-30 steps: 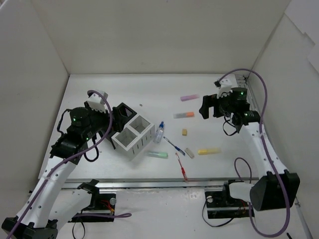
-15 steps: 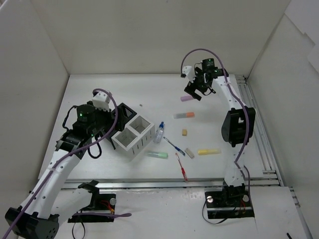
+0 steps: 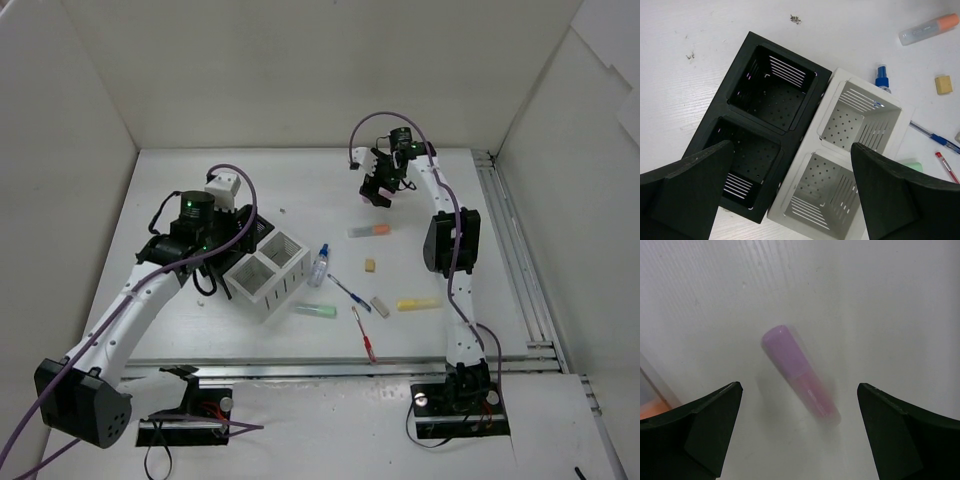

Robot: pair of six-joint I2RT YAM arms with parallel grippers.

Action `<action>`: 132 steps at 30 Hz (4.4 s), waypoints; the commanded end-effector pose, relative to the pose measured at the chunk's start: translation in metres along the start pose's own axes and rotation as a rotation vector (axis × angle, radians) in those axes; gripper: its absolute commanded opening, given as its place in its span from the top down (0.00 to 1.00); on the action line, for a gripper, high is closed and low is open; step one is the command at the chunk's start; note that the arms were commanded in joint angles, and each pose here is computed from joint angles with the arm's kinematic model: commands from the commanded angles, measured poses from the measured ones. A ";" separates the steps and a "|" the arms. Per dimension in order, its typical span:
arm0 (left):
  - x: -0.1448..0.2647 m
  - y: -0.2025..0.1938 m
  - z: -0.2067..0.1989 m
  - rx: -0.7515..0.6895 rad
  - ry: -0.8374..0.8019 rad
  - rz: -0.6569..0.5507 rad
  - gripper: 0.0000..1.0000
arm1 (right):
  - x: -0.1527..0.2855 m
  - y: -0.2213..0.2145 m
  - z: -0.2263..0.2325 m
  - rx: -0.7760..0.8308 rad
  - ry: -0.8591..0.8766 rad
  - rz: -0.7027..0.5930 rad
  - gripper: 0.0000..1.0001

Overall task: Sort the stationery into containers
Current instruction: Pick up the pen from the center of the board, then place the pen in the storage box.

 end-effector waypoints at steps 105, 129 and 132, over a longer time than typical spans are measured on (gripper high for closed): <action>0.094 -0.038 0.048 0.494 0.345 -0.241 0.00 | 0.151 0.368 0.245 -0.492 0.440 -1.490 0.99; 0.088 -0.028 0.040 0.465 0.285 -0.242 0.00 | 0.104 0.333 0.273 -0.441 0.337 -1.372 0.54; 0.087 -0.025 0.036 0.451 0.254 -0.245 0.00 | 0.125 0.336 0.278 -0.405 0.347 -1.396 0.44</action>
Point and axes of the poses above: each gripper's point midway between its finger pads, its own x axis back along the fingers, its own z axis along the line the jaws close on, y = z × x, the point moved 1 cm from there along x, back along the fingers, and after that the axes turned 9 degrees about -x, right-handed, at the moved point
